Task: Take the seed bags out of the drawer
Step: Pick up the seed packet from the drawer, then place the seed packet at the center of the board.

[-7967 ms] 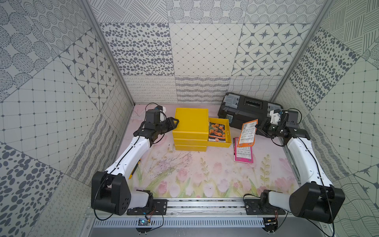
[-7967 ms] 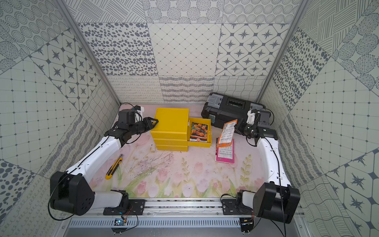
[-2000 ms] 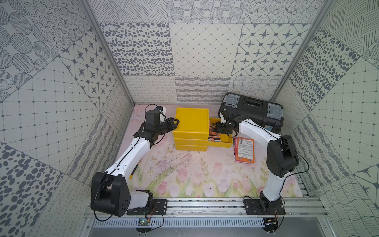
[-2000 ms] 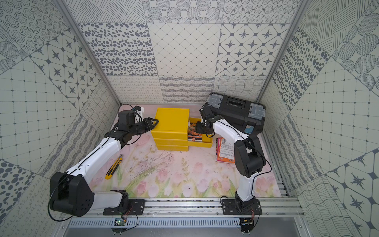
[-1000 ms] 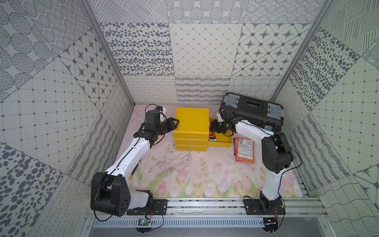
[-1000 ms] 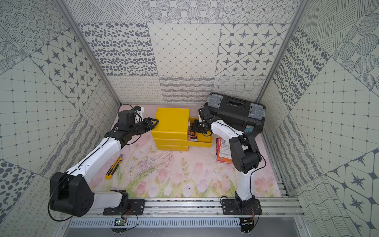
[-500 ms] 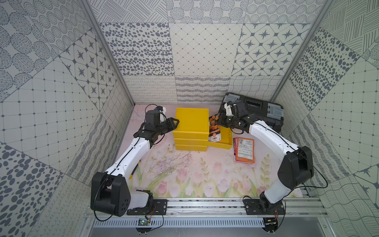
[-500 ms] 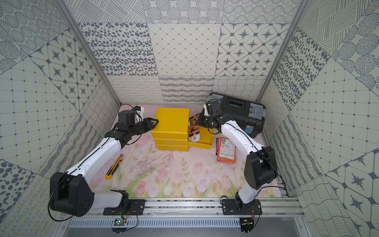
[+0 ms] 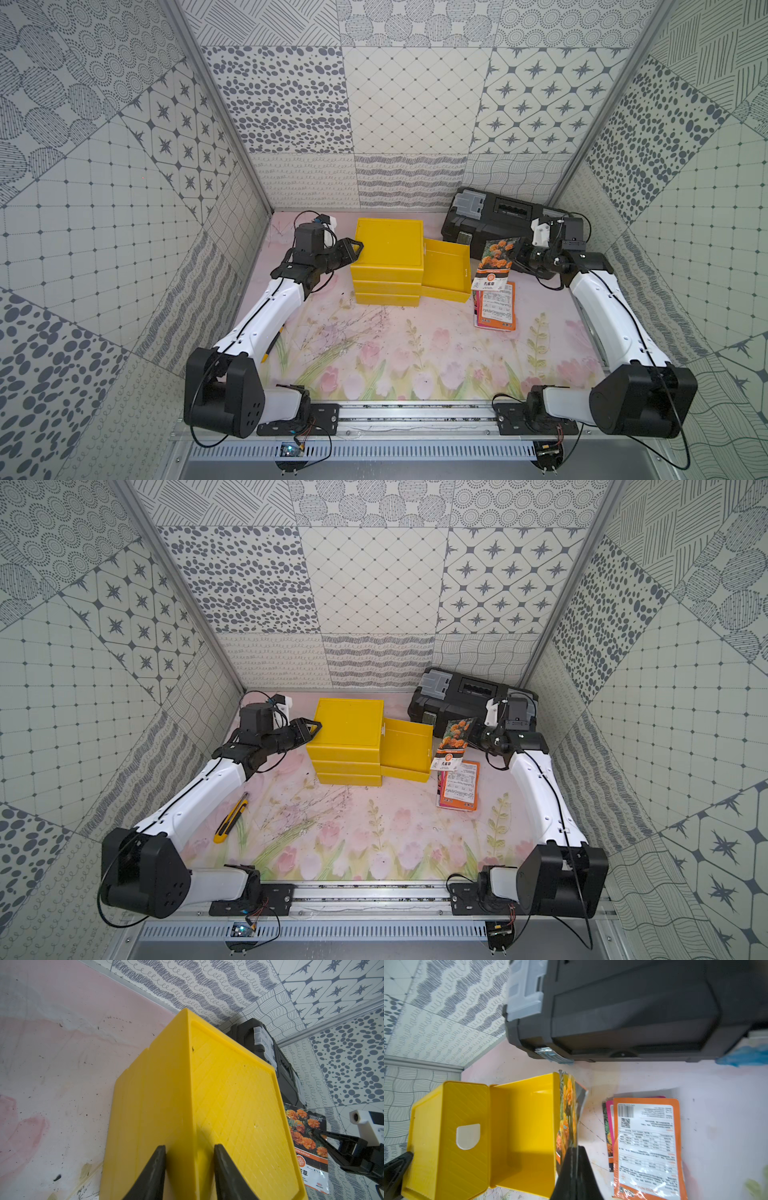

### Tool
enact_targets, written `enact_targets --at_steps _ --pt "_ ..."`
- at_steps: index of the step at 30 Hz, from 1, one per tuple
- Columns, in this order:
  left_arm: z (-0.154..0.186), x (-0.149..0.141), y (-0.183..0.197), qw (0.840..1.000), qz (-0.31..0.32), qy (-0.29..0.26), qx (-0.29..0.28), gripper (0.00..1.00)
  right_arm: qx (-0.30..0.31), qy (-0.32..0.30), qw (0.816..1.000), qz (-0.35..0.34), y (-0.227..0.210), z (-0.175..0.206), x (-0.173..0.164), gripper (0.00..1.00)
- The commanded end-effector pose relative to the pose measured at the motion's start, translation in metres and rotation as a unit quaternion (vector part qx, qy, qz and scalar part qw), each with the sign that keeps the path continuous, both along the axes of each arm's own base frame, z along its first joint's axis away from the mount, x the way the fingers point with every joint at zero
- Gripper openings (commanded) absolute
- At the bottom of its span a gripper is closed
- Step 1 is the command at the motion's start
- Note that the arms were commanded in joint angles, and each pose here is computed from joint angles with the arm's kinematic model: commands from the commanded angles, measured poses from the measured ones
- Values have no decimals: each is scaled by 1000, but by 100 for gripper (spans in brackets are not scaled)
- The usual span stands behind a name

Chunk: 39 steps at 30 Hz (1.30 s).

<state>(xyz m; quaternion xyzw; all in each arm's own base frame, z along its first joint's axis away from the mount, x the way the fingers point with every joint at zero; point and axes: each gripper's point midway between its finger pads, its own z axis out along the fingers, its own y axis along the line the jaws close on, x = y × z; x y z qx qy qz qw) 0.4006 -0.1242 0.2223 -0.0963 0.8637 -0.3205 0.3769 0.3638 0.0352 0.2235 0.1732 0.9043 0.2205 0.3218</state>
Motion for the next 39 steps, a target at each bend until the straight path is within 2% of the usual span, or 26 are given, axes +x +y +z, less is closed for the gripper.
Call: enact_targets --at_steps 1,7,21,22,24,27,30,33,39 --pt "-86 -72 7 973 -16 227 35 40 -32 30 999 2 -16 -28 -14 0" --pt "-86 -70 6 973 -19 227 35 40 -53 92 994 -8 -30 -82 -14 0" --pt "-86 -70 4 974 -22 225 32 40 -97 153 982 -47 -54 -144 -11 0" --pt "-86 -70 4 973 -22 226 32 40 -103 155 981 -50 -56 -145 -12 4" --pt "-86 -70 4 973 -22 226 32 39 -116 155 979 -60 -62 -145 -12 22" --pt "-86 -71 4 973 -22 226 31 40 -126 150 978 -70 -67 -140 -11 37" --pt "-85 -71 4 974 -22 225 32 39 -124 139 980 -74 -67 -133 -9 43" --pt "-85 -71 5 974 -21 225 32 39 -111 124 984 -64 -58 -124 -7 44" --pt "-87 -73 6 973 -17 227 33 39 -63 70 996 -4 -2 -99 3 47"
